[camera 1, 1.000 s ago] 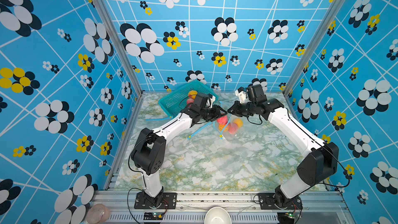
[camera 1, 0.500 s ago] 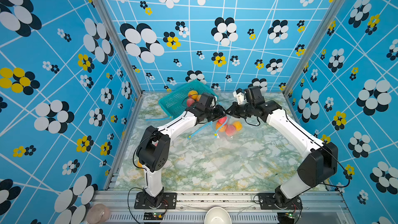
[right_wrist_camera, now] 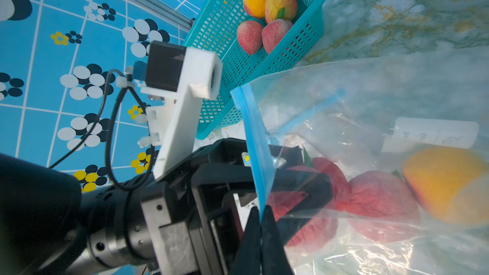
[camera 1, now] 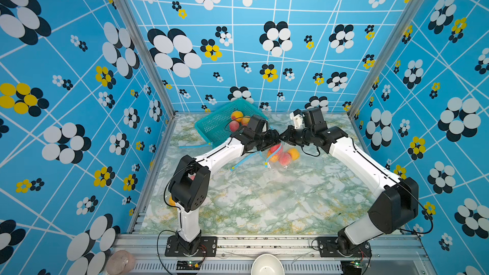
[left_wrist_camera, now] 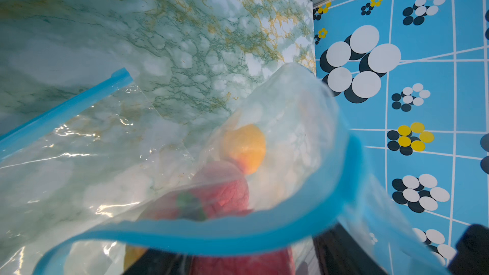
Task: Place the peach in a zip-top bag and seal the zipper
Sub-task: Place the peach in the zipper food storage bag, then adjust the zipper food storage bag at the center of the board, then zip the zipper on the zipper food storage bag.
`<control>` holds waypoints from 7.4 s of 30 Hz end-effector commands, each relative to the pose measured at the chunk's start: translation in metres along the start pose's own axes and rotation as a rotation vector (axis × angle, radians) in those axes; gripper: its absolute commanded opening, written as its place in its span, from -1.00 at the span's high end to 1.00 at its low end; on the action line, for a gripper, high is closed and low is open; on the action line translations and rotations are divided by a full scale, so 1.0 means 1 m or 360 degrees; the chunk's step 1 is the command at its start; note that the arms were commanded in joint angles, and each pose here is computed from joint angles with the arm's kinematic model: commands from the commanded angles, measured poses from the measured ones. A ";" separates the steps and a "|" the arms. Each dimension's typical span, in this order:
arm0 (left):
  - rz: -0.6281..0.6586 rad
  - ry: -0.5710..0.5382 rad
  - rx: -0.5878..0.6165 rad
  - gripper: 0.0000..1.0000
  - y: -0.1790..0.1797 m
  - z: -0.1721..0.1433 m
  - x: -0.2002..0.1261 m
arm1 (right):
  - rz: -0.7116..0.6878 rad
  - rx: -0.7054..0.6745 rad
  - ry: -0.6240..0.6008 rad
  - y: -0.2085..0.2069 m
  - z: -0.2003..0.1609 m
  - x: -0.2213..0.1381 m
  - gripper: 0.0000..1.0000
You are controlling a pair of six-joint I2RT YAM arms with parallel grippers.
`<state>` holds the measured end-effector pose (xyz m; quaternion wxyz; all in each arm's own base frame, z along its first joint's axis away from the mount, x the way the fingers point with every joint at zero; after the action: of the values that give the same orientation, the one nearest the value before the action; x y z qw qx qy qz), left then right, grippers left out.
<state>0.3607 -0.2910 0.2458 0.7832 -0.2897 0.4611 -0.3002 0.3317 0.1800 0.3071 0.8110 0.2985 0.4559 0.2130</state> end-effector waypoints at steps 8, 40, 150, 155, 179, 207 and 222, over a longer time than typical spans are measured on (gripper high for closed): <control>-0.0135 -0.0173 0.0108 -0.50 -0.038 0.015 -0.046 | 0.0057 0.0152 -0.0120 -0.015 0.005 -0.011 1.00; 0.0076 -0.0062 0.0529 0.11 -0.010 -0.055 -0.040 | 0.0213 0.0392 -0.0410 -0.025 0.036 -0.051 1.00; -0.0244 -0.0116 0.1590 0.32 -0.107 0.035 -0.097 | -0.0028 -0.1106 -0.0095 0.026 0.001 -0.092 1.00; -0.0263 -0.0123 0.1617 0.37 -0.107 0.037 -0.093 | -0.0025 -0.1107 -0.0082 0.025 0.001 -0.090 1.00; -0.0351 -0.0138 0.1611 1.00 -0.108 0.040 -0.091 | 0.0170 -0.1390 -0.0485 0.067 0.022 -0.142 0.53; -0.0328 -0.0133 0.1629 1.00 -0.106 0.040 -0.096 | 0.0146 -0.1488 -0.0089 0.050 0.035 -0.090 0.59; -0.0342 -0.0147 0.1622 1.00 -0.108 0.040 -0.099 | 0.0153 -0.1505 -0.0039 0.044 0.031 -0.087 0.63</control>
<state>0.3375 -0.2854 0.3828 0.8083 0.0739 0.2066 -0.5463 0.3122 0.1507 0.4061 0.8570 -0.0782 0.2749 0.4287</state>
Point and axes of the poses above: each gripper's point midway between its finger pads, its own x axis out along the fingers, its own y axis along the line the jaws close on, z = x × y, the point moved 10 cm from there along -x, back along the fingers, and after that the axes turned 6 degrees about x, right-handed, at the moved point
